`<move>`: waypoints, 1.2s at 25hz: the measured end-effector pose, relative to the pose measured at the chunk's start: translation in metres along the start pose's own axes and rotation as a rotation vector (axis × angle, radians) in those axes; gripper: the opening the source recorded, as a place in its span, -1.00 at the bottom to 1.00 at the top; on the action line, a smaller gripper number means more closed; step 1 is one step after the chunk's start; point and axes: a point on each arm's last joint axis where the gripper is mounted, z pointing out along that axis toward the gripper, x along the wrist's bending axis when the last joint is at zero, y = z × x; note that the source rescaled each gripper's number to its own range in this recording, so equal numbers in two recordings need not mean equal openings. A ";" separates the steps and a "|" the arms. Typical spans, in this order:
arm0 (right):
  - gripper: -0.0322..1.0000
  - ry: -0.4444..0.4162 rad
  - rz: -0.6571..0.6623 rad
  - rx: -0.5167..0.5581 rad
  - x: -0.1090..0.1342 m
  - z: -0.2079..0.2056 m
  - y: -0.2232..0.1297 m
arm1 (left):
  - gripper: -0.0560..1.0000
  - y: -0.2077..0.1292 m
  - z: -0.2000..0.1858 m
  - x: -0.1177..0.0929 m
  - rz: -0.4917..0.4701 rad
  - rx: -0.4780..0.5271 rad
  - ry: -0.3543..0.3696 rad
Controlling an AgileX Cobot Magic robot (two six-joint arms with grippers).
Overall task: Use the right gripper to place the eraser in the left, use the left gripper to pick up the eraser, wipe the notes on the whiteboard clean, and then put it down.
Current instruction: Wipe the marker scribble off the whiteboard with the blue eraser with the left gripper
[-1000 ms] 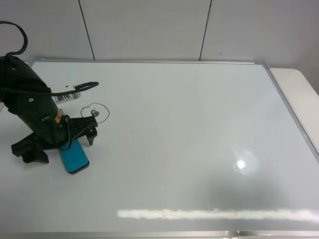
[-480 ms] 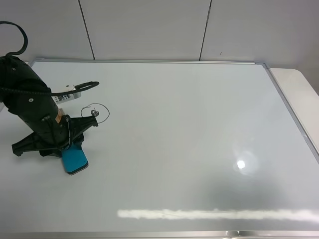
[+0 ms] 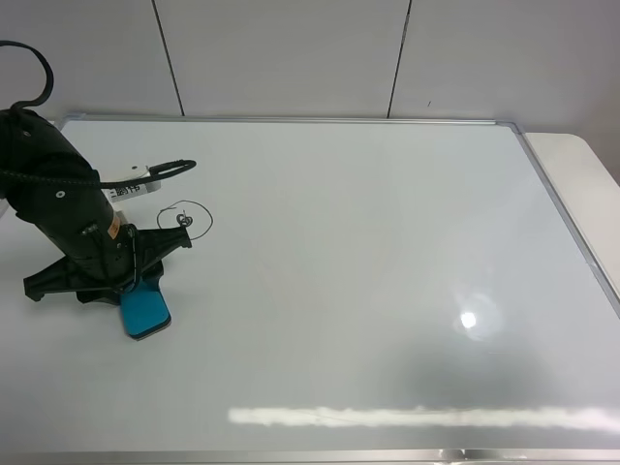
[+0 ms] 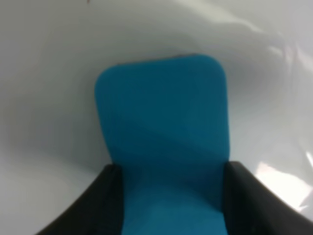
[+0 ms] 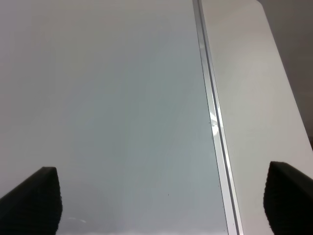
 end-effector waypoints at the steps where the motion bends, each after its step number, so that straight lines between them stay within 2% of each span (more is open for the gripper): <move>1: 0.63 0.000 0.000 0.000 0.000 0.000 0.000 | -0.89 0.000 -0.001 0.000 0.018 -0.001 0.001; 7: 0.63 0.000 0.000 0.000 0.000 0.000 0.000 | -0.89 0.012 -0.023 -0.006 0.203 -0.022 0.028; 12: 0.63 0.000 0.000 0.000 0.000 0.000 0.000 | -0.89 0.042 -0.043 -0.012 0.348 -0.067 0.033; 16: 0.63 0.000 0.000 0.000 0.000 0.000 0.000 | -0.89 0.071 -0.049 -0.007 0.439 -0.119 0.013; 24: 0.63 0.000 0.000 0.000 0.000 0.000 0.000 | -0.89 0.108 -0.010 0.016 0.519 -0.127 -0.012; 30: 0.63 0.000 0.000 0.000 0.000 0.000 0.000 | -0.89 0.123 0.022 0.015 0.566 -0.112 -0.005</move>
